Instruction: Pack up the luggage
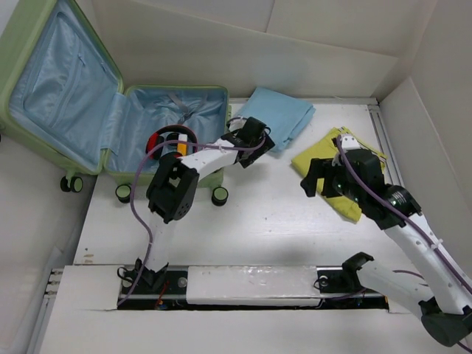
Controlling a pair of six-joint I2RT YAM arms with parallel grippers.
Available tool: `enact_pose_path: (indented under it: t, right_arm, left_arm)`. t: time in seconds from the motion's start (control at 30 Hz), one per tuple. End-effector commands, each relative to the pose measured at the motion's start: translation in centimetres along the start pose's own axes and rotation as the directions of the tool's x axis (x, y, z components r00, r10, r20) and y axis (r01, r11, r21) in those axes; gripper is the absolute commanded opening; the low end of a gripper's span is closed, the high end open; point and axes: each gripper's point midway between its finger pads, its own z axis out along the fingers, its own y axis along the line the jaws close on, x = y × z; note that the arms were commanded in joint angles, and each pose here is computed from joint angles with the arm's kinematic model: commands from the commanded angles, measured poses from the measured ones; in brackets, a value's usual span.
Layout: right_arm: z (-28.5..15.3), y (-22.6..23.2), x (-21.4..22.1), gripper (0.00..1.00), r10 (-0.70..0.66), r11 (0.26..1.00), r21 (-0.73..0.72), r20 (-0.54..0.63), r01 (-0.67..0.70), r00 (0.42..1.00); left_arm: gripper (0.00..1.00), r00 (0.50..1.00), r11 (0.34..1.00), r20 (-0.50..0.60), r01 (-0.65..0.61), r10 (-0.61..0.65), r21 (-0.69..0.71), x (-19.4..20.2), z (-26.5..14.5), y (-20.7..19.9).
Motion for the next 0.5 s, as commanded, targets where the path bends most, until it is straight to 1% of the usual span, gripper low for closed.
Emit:
enact_pose_path:
  t: [0.0, 0.03, 0.13, 0.17, 0.2, 0.27, 0.33, 0.37, 0.4, 0.43, 0.47]
  right_arm:
    - [-1.4, 0.7, 0.2, 0.91, 0.013, 0.998, -0.061, 0.007, -0.012, 1.0]
    - [-1.3, 1.0, 1.1, 0.91, 0.011, 0.996, -0.086, -0.017, -0.012, 1.0]
    - [-1.5, 1.5, 2.0, 0.91, 0.009, 0.992, -0.128, -0.035, -0.013, 0.999]
    - [-1.3, 1.6, 2.4, 0.91, 0.008, 0.991, -0.136, -0.049, -0.014, 0.999]
    - [-1.7, 1.8, 2.4, 0.91, 0.008, 0.988, -0.152, -0.042, -0.014, 0.999]
    - [-1.9, 2.5, 2.7, 0.91, -0.013, 0.982, -0.19, -0.054, 0.002, 0.998]
    - [-2.3, 2.7, 2.9, 0.91, -0.024, 0.978, -0.21, -0.057, 0.012, 0.998]
    - [-2.7, 3.1, 2.9, 0.91, -0.044, 0.972, -0.231, -0.048, 0.032, 0.998]
    - [-2.8, 3.1, 3.3, 0.91, -0.046, 0.972, -0.235, -0.065, 0.03, 0.997]
    - [-2.8, 2.9, 3.6, 0.91, -0.07, 0.971, -0.234, -0.068, 0.053, 0.995]
    - [-3.1, 3.1, 3.3, 0.91, -0.08, 0.968, -0.244, -0.062, 0.062, 0.995]
  left_arm:
    - [0.85, 0.968, 0.972, 0.093, 0.233, -0.234, 0.017, -3.0, -0.2, -2.0]
    - [0.85, 0.962, 0.965, 0.083, 0.261, -0.261, 0.016, -2.8, 0.7, -2.3]
    - [0.85, 0.935, 0.939, 0.091, 0.342, -0.342, 0.013, -2.9, 2.0, -2.8]
    - [0.85, 0.917, 0.921, 0.1, 0.389, -0.385, -0.022, -2.4, 3.2, -1.8]
    - [0.85, 0.906, 0.91, 0.1, 0.414, -0.41, -0.023, -2.4, 3.7, -1.9]
    - [0.85, 0.892, 0.896, 0.101, 0.444, -0.441, -0.012, -2.4, 4.4, -2.3]
    - [0.85, 0.865, 0.871, 0.124, 0.491, -0.487, -0.006, -2.5, 5.7, -2.0]
    - [0.85, 0.844, 0.852, 0.134, 0.523, -0.519, 0.01, -2.9, 6.1, -2.6]
    - [0.85, 0.843, 0.852, 0.143, 0.523, -0.519, 0.013, -3.1, 6.3, -2.6]
    - [0.85, 0.827, 0.836, 0.143, 0.549, -0.544, 0.008, -3.0, 6.6, -2.5]
    - [0.85, 0.822, 0.831, 0.161, 0.556, -0.546, -0.026, -2.8, 6.9, -1.7]
